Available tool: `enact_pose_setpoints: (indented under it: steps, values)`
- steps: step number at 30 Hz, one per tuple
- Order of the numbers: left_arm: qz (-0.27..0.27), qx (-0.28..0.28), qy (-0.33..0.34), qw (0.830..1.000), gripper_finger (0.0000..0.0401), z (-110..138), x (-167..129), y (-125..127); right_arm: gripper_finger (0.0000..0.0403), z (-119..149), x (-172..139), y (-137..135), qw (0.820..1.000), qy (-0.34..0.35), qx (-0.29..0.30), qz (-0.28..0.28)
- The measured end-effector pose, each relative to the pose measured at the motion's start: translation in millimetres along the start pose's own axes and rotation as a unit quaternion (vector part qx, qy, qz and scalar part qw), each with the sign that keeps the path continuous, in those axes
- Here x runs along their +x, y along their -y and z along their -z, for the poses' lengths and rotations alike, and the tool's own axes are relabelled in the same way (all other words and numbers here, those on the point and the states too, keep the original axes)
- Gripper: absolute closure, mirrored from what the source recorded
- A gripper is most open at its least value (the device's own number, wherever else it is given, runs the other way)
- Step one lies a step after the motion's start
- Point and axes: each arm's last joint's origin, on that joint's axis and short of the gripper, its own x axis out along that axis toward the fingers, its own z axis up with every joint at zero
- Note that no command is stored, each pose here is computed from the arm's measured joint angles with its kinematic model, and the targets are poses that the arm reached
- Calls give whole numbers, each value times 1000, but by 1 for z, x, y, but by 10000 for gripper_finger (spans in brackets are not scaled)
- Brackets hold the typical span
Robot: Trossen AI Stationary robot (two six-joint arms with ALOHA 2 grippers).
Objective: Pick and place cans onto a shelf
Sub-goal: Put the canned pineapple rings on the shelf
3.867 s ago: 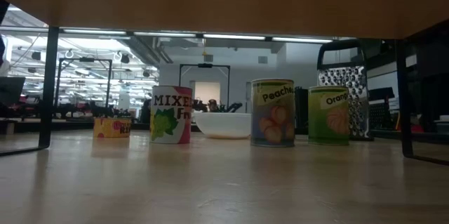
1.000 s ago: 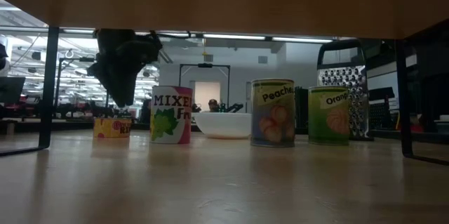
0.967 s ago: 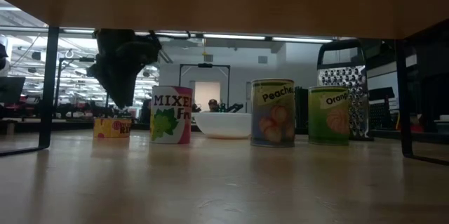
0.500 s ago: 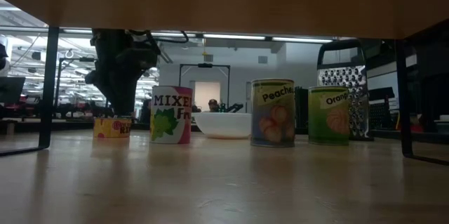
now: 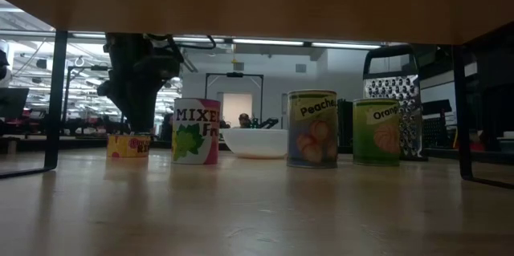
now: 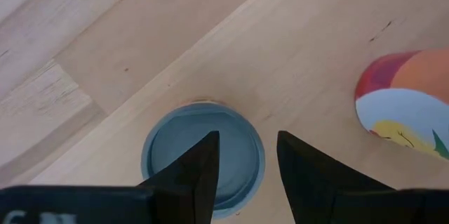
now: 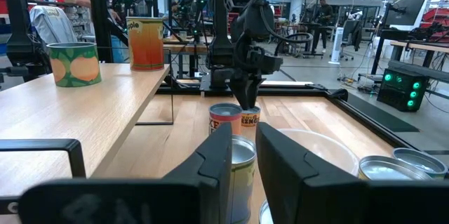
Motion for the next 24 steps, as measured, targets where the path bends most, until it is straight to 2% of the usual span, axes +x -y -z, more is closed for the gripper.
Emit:
enact_pose_setpoints:
  steps: [6, 13, 24]
  values:
    - [-10, 4, -26, 1000, 264, 0, 16, 2, 331, 0, 0, 0, 1000, 0, 0, 0]
    - [-20, 6, -33, 999, 268, 0, 21, 2, 331, 0, 0, 0, 1000, 0, 0, 0]
    - [-28, 6, -42, 999, 330, 2, 21, 1, 331, 0, 0, 0, 1000, 0, 0, 0]
